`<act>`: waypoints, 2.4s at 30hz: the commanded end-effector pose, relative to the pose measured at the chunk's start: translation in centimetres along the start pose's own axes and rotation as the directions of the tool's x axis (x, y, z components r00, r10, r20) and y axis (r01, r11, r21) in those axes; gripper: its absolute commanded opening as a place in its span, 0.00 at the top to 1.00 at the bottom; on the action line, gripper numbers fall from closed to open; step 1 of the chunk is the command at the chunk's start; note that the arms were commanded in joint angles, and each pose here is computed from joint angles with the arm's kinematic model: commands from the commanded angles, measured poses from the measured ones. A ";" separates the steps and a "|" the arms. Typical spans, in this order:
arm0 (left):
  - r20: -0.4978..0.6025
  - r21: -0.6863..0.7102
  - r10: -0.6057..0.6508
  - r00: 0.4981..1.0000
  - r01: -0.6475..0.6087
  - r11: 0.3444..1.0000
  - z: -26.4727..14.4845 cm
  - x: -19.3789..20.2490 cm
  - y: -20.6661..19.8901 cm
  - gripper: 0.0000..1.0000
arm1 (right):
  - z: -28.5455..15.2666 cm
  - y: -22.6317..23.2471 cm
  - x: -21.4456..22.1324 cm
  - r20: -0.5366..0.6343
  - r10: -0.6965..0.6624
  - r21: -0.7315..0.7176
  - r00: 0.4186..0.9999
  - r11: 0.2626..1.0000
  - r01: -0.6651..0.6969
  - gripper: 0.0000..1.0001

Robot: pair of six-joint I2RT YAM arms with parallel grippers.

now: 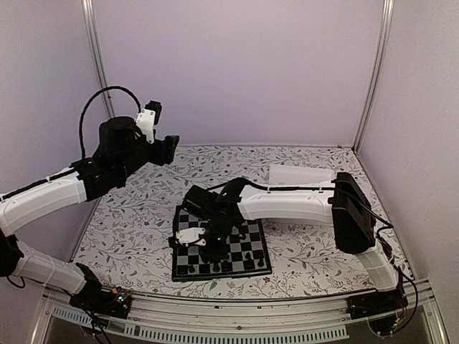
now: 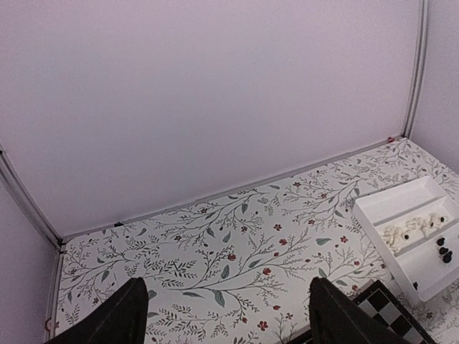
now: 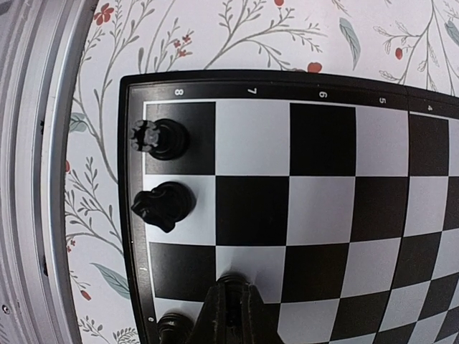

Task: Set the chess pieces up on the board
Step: Place the chess piece on the chessboard, then pick up the chess piece from the storage box.

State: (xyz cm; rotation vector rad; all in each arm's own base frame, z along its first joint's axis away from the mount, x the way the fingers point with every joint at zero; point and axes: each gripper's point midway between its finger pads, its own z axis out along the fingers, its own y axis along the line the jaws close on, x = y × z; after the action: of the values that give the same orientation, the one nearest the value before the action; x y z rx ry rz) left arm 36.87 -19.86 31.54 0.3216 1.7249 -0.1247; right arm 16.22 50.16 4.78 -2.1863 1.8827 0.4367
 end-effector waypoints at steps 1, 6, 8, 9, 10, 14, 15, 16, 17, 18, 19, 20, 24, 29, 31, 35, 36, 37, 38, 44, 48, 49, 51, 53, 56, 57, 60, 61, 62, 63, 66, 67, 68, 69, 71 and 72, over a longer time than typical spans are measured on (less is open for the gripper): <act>0.020 -0.009 -0.003 1.000 0.004 1.000 -0.1 -0.4 0.4 0.21 | 0.6 -0.4 -0.4 -0.004 0.003 0.017 1.000 1.000 -0.003 0.99; 0.012 0.000 -0.002 1.000 0.002 1.000 0.1 -0.2 0.2 0.21 | 1.0 -1.0 -0.8 -0.005 0.013 0.035 1.000 0.999 -0.013 0.97; 0.009 0.000 -0.001 1.000 0.001 1.000 0.1 -0.1 0.2 0.21 | 1.4 -1.1 -0.7 -0.012 0.017 0.035 1.000 0.999 -0.017 0.94; 0.010 0.001 -0.001 1.000 0.001 1.000 0.1 -0.2 0.2 0.21 | 1.5 -1.1 -0.6 -0.016 0.020 0.031 1.000 0.999 -0.019 0.93; 0.009 0.001 -0.001 1.000 0.001 1.000 0.1 -0.1 0.2 0.21 | 1.6 -0.9 -0.6 -0.018 0.018 0.028 1.000 0.999 -0.018 0.92; 0.008 0.004 0.001 1.000 -0.001 1.000 0.1 -0.1 0.1 0.21 | 1.6 -0.7 -0.4 -0.026 0.019 0.018 0.999 1.000 -0.019 0.90; 0.010 0.005 0.001 1.000 -0.001 1.000 0.1 -0.2 0.1 0.21 | 1.5 -0.7 -0.3 -0.026 0.020 0.016 0.999 1.000 -0.019 0.91; 0.010 0.006 0.000 1.000 0.000 1.000 0.1 -0.2 0.1 0.21 | 1.6 -0.7 -0.3 -0.029 0.020 0.015 0.999 1.000 -0.020 0.92; 0.010 0.008 0.000 1.000 -0.001 1.000 0.0 -0.2 0.1 0.21 | 1.5 -0.6 -0.3 -0.029 0.020 0.012 0.999 1.000 -0.020 0.93; 0.009 0.009 0.001 1.000 -0.001 1.000 0.1 -0.2 0.1 0.21 | 1.5 -0.5 -0.2 -0.030 0.020 0.010 0.999 1.000 -0.019 0.94; 0.007 0.010 0.002 1.000 -0.002 1.000 0.1 -0.1 0.0 0.21 | 1.5 -0.5 -0.2 -0.031 0.020 0.009 0.999 1.000 -0.019 0.94; 0.008 0.011 0.001 1.000 -0.001 1.000 0.1 -0.1 0.0 0.21 | 1.4 -0.4 -0.1 -0.033 0.020 0.007 0.999 1.000 -0.020 0.94; 0.007 0.010 0.001 1.000 -0.001 1.000 0.1 -0.1 0.0 0.21 | 1.0 -0.3 0.0 -0.036 0.019 0.015 0.999 1.000 -0.019 0.95; 0.007 0.012 0.001 1.000 -0.001 1.000 0.1 -0.1 0.0 0.21 | 0.3 -0.3 0.0 -0.031 0.013 0.027 0.999 1.000 -0.012 0.95; 0.007 0.013 0.001 1.000 -0.001 1.000 0.1 -0.1 0.0 0.21 | 0.3 -0.2 0.1 -0.032 0.014 0.024 0.999 1.000 -0.014 0.95; 0.007 0.014 0.001 1.000 -0.001 1.000 0.1 -0.1 0.0 0.21 | 0.4 0.4 0.0 -0.038 0.003 0.014 0.999 1.000 -0.003 0.95; 0.008 0.014 0.001 1.000 -0.001 1.000 0.0 -0.2 0.0 0.21 | 0.3 0.6 0.0 -0.038 -0.001 0.014 0.999 1.000 0.001 0.95; 0.007 0.014 0.001 1.000 -0.001 1.000 0.1 -0.1 0.0 0.21 | 0.3 0.7 0.0 -0.039 -0.002 0.014 0.999 1.000 0.003 0.95; 0.006 0.014 0.000 1.000 0.000 1.000 0.1 -0.1 0.0 0.21 | 0.2 0.7 0.0 -0.039 -0.004 0.015 0.999 1.000 0.005 0.95; 0.007 0.021 -0.002 1.000 0.002 1.000 0.1 -0.1 -0.1 0.21 | 0.2 0.6 0.0 -0.043 -0.005 0.026 0.999 1.000 0.006 0.86; 0.003 0.022 0.000 1.000 0.000 1.000 0.1 0.0 -0.1 0.21 | 0.3 0.3 0.0 -0.045 -0.001 0.040 0.999 0.999 0.003 0.80; 0.003 0.021 0.000 1.000 0.000 1.000 0.1 0.0 -0.1 0.21 | 0.2 0.3 0.0 -0.044 -0.001 0.043 0.999 0.999 0.003 0.79; 0.002 0.024 -0.001 1.000 0.001 1.000 0.2 0.1 -0.2 0.21 | 0.0 0.1 -0.3 -0.036 -0.002 0.054 0.999 0.999 0.004 0.77; 0.001 0.024 0.001 1.000 -0.001 1.000 0.2 0.1 -0.2 0.21 | -0.3 0.0 -0.5 -0.028 -0.004 0.061 1.000 0.998 0.006 0.75; -0.002 0.023 0.003 1.000 -0.003 1.000 0.3 0.2 -0.2 0.21 | -1.3 -0.3 -1.3 -0.004 -0.012 0.078 1.000 0.997 0.012 0.72; -0.003 0.023 0.005 1.000 -0.005 1.000 0.3 0.3 -0.3 0.21 | -2.0 -0.4 -1.7 0.011 -0.015 0.087 1.000 0.996 0.014 0.70; -0.010 0.031 0.009 1.000 -0.009 0.999 0.5 0.5 -0.4 0.21 | -4.8 -0.7 -3.4 0.083 -0.028 0.091 0.996 0.996 0.021 0.65; -0.012 0.037 0.013 1.000 -0.012 0.999 0.6 0.6 -0.6 0.21 | -6.0 -0.9 -4.1 0.114 -0.031 0.090 0.993 0.996 0.021 0.63; -0.016 0.041 0.016 1.000 -0.015 0.999 0.7 0.8 -0.7 0.21 | -7.4 -1.0 -4.6 0.145 -0.030 0.084 0.989 0.996 0.018 0.62; -0.020 0.043 0.018 1.000 -0.017 0.999 0.8 0.9 -0.8 0.21 | -8.4 -1.2 -4.8 0.164 -0.023 0.071 0.986 0.997 0.011 0.62; -0.034 0.065 0.023 0.999 -0.021 0.998 1.1 1.5 -1.3 0.21 | -11.6 -2.3 -4.4 0.211 0.004 0.065 0.977 0.998 -0.018 0.60; -0.036 0.080 0.025 0.999 -0.022 0.997 1.2 1.7 -1.6 0.21 | -12.4 -2.9 -3.8 0.220 0.020 0.064 0.975 0.997 -0.035 0.60; -0.041 0.101 0.027 0.999 -0.022 0.995 1.3 1.9 -2.0 0.21 | -13.5 -3.5 -3.3 0.234 0.036 0.069 0.972 0.996 -0.053 0.60; -0.046 0.122 0.029 0.999 -0.023 0.992 1.5 2.1 -2.5 0.21 | -14.9 -4.3 -2.5 0.251 0.056 0.080 0.966 0.994 -0.078 0.60; -0.057 0.176 0.035 0.998 -0.025 0.984 1.7 2.4 -3.7 0.24 | -16.5 -6.2 -0.2 0.273 0.104 0.107 0.956 0.985 -0.138 0.59; -0.059 0.212 0.038 0.998 -0.025 0.977 1.8 2.4 -4.6 0.25 | -17.0 -7.5 1.5 0.274 0.139 0.120 0.951 0.977 -0.178 0.59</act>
State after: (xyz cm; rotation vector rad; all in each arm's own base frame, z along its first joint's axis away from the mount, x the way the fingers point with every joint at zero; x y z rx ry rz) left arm 37.12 -22.02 29.25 0.4175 1.7675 -0.1892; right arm 20.82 48.76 17.16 -1.9432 1.8137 0.5592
